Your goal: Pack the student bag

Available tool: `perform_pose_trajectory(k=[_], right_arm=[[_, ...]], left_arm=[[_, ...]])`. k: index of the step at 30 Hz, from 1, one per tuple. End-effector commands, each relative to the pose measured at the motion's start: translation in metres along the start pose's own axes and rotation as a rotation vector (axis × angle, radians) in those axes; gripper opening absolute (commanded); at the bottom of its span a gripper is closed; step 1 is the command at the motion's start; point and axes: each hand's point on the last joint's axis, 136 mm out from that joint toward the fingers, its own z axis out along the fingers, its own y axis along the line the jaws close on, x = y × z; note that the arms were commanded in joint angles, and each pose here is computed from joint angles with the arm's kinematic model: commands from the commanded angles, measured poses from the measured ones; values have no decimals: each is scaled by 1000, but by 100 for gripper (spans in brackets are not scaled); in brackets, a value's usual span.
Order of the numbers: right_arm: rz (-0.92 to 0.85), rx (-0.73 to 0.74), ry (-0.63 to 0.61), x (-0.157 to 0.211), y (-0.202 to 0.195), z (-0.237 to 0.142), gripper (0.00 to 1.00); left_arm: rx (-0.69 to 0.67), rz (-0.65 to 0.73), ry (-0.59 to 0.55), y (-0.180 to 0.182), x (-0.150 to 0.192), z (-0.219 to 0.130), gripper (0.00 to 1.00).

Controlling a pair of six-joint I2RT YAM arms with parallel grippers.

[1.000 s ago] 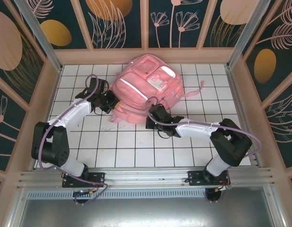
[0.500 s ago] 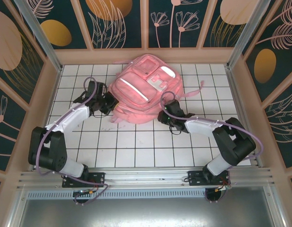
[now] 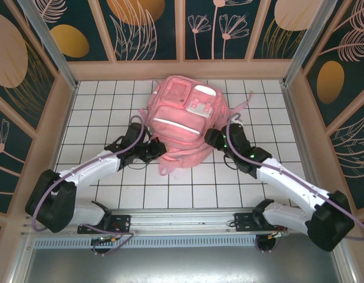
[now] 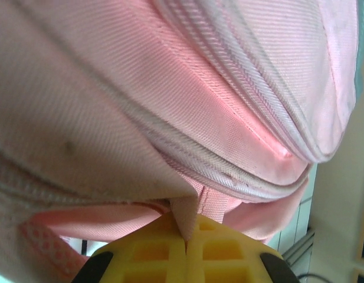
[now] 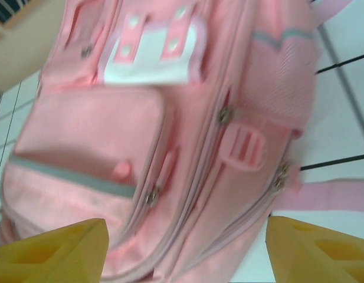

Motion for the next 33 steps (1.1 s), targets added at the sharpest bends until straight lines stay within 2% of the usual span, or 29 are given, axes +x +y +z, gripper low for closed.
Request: perform_pose_trajectory(k=[1, 7, 11, 15, 18, 19, 20, 21, 22, 23, 27, 29, 31, 33], right_arm=[[15, 144, -23, -7, -43, -4, 71], [169, 270, -15, -32, -95, 12, 69], [213, 284, 32, -40, -111, 31, 69], [201, 275, 58, -48, -109, 44, 69], [172, 253, 51, -55, -103, 43, 70], [158, 233, 42, -57, -99, 40, 71], [138, 189, 25, -60, -91, 35, 79], [120, 155, -3, -65, -85, 29, 96], [97, 127, -35, -70, -79, 22, 99], [80, 109, -62, -76, -75, 15, 99], [6, 52, -143, -97, -55, -10, 99], [-32, 6, -199, -110, -43, -23, 99], [-54, -19, -260, -125, -33, -34, 99], [-45, 65, -353, -145, -42, -46, 99]], left_arm=[[117, 154, 101, -27, 38, 1, 0], [94, 272, 251, -32, 92, 24, 4], [50, 333, 321, -28, 115, 33, 14], [29, 365, 348, -24, 122, 35, 20], [-30, 432, 299, -20, 111, 26, 33], [-24, 457, 275, -25, 107, 19, 39], [-18, 482, 245, -31, 102, 13, 46], [-18, 498, 223, -36, 98, 7, 54], [-5, 525, 195, -46, 92, 0, 73], [4, 551, 168, -56, 86, -6, 98], [81, 697, 38, -108, 59, -35, 99], [95, 741, -140, -133, 20, -60, 99], [65, 699, -339, -140, -31, -87, 99], [-25, 619, -564, -135, -83, -119, 99]])
